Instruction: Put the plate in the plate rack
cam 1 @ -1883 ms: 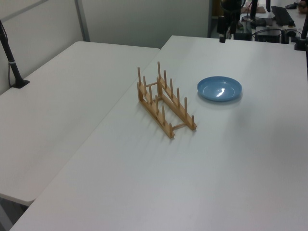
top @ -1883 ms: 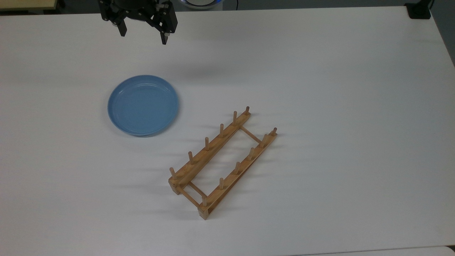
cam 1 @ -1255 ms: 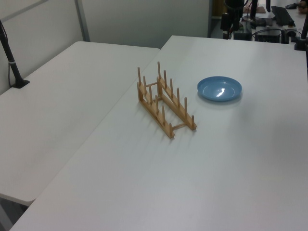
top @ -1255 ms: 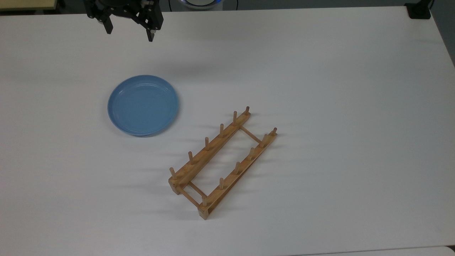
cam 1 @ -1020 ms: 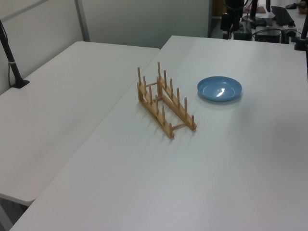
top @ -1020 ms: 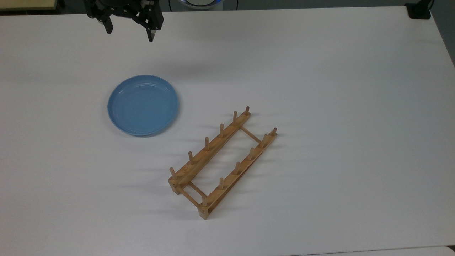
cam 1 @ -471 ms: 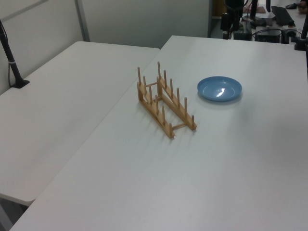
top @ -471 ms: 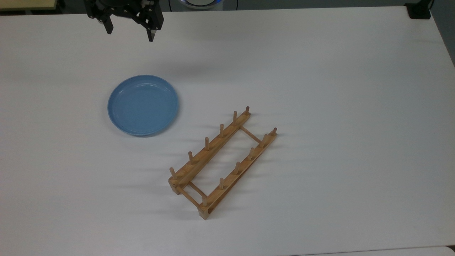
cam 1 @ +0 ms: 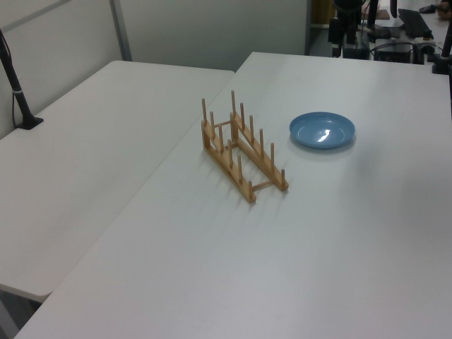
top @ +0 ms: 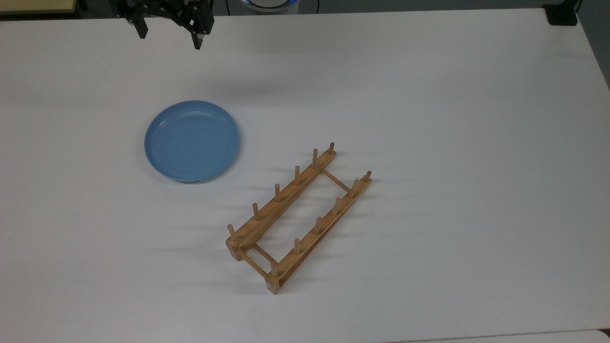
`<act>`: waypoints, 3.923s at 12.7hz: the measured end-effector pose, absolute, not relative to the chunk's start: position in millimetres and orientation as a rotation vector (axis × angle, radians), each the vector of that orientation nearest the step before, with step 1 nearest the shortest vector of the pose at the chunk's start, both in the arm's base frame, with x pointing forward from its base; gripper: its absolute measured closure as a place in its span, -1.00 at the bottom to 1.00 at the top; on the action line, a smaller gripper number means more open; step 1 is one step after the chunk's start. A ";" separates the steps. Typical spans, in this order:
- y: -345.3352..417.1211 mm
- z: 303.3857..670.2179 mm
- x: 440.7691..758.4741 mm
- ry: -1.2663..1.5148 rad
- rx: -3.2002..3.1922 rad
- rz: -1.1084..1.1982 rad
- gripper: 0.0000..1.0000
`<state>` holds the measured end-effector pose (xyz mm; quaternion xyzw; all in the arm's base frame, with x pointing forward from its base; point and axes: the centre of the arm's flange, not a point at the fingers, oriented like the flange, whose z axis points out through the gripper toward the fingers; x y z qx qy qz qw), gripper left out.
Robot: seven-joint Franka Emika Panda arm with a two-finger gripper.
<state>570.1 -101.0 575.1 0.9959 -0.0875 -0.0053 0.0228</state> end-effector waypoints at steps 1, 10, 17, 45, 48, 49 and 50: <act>-100.4 575.0 570.1 -0.269 3.084 -0.017 -1.00; -91.5 572.9 570.2 -0.246 3.087 -0.040 -1.00; -94.1 568.8 571.0 -0.253 3.085 -0.052 -1.00; -232.3 344.3 628.1 0.006 3.117 -0.101 -0.71; -226.8 330.7 632.6 0.023 3.111 -0.110 -0.49; -225.6 329.8 633.7 0.027 3.109 -0.107 -0.42; -224.8 329.8 634.2 0.029 3.109 -0.106 -0.42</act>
